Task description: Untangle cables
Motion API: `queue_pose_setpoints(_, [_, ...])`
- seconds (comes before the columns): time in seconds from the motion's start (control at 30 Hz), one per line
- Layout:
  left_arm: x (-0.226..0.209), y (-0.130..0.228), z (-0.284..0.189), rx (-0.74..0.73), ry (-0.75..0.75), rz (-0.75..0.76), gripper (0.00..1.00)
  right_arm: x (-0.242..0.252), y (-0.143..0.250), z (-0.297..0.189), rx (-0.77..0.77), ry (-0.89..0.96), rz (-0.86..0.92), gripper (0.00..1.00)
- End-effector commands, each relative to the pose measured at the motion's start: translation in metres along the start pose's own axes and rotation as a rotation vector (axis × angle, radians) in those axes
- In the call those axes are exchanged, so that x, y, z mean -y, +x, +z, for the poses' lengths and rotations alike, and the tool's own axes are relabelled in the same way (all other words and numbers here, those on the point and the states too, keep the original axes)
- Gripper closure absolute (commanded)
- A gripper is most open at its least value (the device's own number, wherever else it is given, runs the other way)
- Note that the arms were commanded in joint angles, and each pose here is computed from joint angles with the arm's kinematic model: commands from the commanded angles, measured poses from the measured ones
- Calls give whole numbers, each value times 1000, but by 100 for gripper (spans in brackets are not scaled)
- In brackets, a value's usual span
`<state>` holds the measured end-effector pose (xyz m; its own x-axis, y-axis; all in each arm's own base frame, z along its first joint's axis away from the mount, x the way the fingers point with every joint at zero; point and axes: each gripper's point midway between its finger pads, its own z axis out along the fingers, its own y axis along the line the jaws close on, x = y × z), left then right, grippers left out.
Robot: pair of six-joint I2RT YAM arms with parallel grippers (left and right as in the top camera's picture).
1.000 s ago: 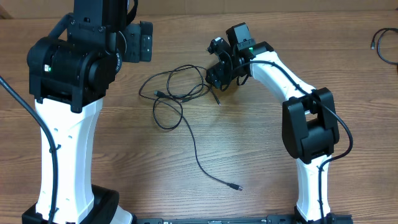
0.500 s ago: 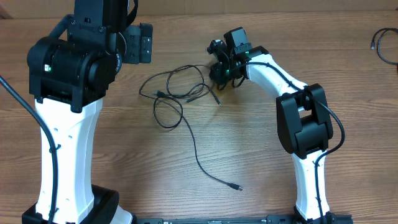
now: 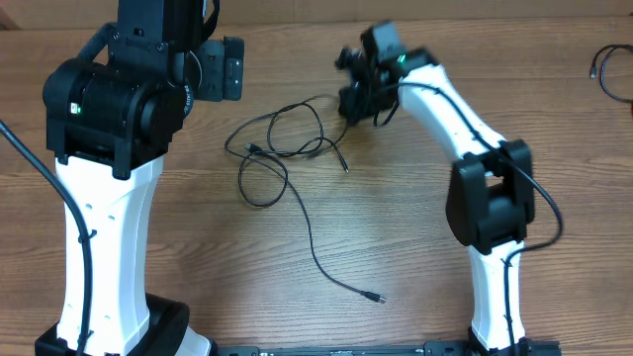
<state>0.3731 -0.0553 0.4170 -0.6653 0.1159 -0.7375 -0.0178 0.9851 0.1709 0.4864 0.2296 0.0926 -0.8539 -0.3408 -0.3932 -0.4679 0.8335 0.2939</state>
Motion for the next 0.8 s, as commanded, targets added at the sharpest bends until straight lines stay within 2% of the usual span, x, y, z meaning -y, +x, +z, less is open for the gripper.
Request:
queue_pose_setpoints(0.0, [1,-8,3,25,8,-8,0,-24,-65,-130,268,92,-61,96])
queue_pose_setpoints(0.13, [9,-17,19,38,13,-13,0,-50,-78,-211,380,107,-95,96])
queue_pose_setpoints(0.17, [14,-21,32,35,13,-11,0,-64,-81,-249,445,110,-116,96])
queue_pose_setpoints(0.3, [32,-21,65,-2,44,30,0,-89,-82,-324,597,119,-159,96])
queue_pose_setpoints(0.43, [69,-11,95,-60,192,133,0,-104,-78,-387,748,135,-193,96])
queue_pose_setpoints(0.57, [92,-2,120,-109,273,144,0,-127,-72,-449,918,143,-247,96])
queue_pose_setpoints(0.6, [109,1,127,-116,355,180,0,-135,-68,-471,977,146,-266,96])
queue_pose_setpoints(0.77, [158,5,119,-70,656,334,0,-129,-60,-479,976,165,-250,96])
